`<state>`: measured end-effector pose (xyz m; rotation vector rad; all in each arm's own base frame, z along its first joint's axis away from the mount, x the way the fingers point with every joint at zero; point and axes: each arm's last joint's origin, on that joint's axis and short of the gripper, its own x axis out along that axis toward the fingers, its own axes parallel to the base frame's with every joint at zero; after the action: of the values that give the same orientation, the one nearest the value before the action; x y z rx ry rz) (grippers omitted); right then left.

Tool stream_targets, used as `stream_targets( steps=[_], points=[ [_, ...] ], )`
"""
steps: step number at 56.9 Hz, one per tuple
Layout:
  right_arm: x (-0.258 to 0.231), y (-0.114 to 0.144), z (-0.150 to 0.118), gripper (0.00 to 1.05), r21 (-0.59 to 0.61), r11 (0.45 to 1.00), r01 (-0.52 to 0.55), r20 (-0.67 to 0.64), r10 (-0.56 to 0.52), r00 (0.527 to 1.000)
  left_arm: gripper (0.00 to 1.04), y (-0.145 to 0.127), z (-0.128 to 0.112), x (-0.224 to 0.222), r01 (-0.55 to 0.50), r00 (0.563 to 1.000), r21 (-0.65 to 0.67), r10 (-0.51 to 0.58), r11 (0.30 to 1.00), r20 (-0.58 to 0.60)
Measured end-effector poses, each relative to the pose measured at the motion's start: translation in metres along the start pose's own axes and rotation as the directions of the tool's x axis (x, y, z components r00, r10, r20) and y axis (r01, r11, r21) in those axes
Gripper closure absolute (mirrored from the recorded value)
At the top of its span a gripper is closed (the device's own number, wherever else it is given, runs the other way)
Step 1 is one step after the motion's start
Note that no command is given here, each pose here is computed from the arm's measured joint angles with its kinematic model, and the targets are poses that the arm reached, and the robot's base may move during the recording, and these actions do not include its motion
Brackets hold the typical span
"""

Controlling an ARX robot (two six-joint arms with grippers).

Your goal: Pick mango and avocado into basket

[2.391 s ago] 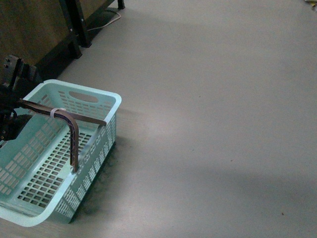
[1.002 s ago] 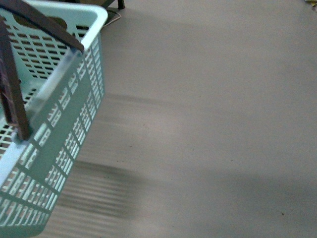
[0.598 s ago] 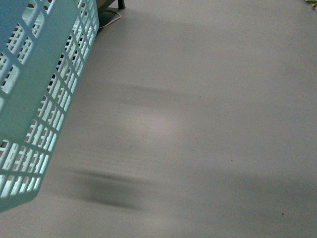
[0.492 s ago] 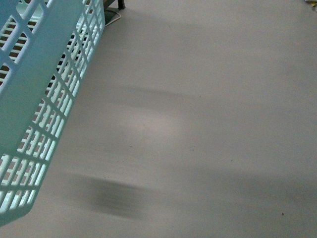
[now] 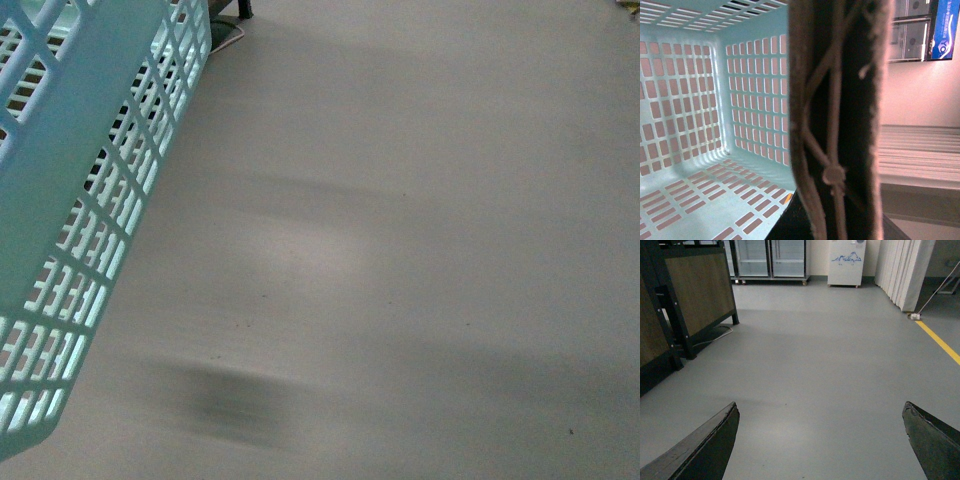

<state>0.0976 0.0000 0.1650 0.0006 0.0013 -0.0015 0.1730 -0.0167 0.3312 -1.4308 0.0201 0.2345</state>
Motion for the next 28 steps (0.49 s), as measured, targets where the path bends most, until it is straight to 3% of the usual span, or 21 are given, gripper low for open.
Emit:
stream_targets(
  steps=[28],
  points=[
    [0.0000, 0.0000, 0.0000, 0.08, 0.000, 1.000, 0.000, 0.000, 0.000, 1.000, 0.99, 0.0004, -0.0001, 0.0001, -0.004, 1.000, 0.002, 0.004, 1.000, 0.000]
  ],
)
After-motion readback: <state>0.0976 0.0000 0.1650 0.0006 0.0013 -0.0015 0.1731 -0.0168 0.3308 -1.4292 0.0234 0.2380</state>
